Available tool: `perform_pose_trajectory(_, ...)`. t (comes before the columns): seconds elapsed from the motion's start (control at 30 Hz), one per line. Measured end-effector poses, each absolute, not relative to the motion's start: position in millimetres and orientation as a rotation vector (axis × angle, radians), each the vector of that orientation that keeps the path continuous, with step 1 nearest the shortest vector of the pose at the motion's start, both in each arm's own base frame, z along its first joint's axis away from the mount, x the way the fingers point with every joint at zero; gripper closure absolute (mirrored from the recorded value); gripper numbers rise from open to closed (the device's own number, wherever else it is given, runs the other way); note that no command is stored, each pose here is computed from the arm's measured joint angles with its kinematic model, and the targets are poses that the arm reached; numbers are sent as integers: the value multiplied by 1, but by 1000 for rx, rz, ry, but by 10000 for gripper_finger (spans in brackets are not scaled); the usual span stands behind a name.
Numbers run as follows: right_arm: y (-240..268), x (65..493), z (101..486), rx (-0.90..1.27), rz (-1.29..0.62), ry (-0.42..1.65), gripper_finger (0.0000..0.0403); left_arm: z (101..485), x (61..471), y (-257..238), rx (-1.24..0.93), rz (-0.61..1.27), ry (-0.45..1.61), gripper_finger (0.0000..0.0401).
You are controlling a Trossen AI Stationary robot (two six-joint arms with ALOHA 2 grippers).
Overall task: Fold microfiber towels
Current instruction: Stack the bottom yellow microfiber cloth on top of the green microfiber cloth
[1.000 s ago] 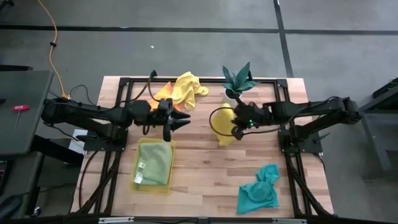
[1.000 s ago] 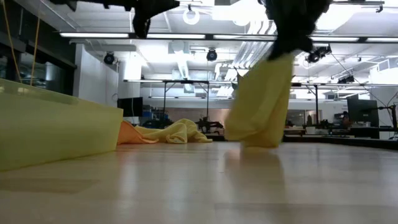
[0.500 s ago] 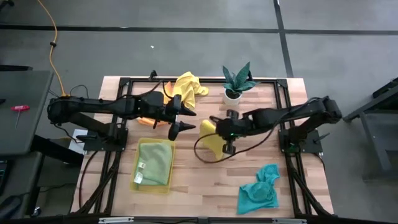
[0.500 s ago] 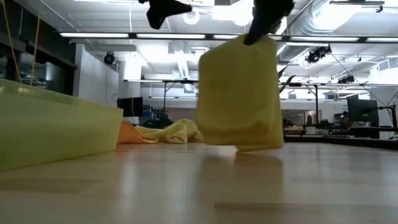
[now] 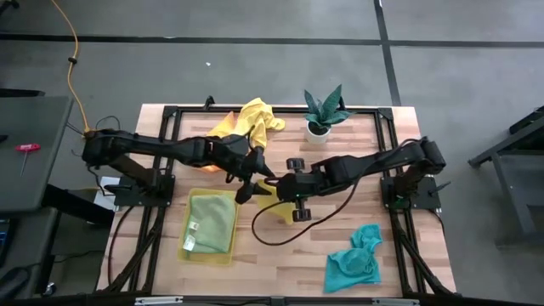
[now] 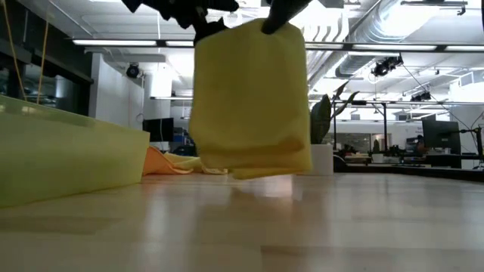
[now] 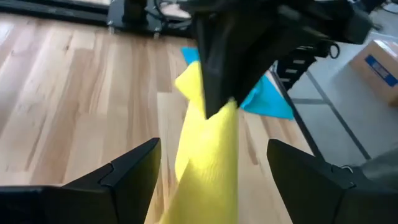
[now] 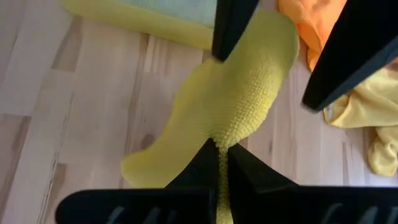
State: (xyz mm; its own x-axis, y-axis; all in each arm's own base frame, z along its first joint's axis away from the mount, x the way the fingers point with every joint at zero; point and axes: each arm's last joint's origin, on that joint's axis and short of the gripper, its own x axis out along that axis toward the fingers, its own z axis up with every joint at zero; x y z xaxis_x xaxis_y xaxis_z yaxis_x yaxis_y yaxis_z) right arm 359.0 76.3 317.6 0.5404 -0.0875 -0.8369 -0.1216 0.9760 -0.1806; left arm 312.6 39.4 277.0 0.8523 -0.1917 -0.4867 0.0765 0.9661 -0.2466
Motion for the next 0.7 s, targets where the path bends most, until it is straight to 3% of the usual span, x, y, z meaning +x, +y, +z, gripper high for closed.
perform_pose_trajectory(0.7, 77, 364, 324, -236, 30, 940, 403, 260, 323, 31, -199, -231, 589, 117)
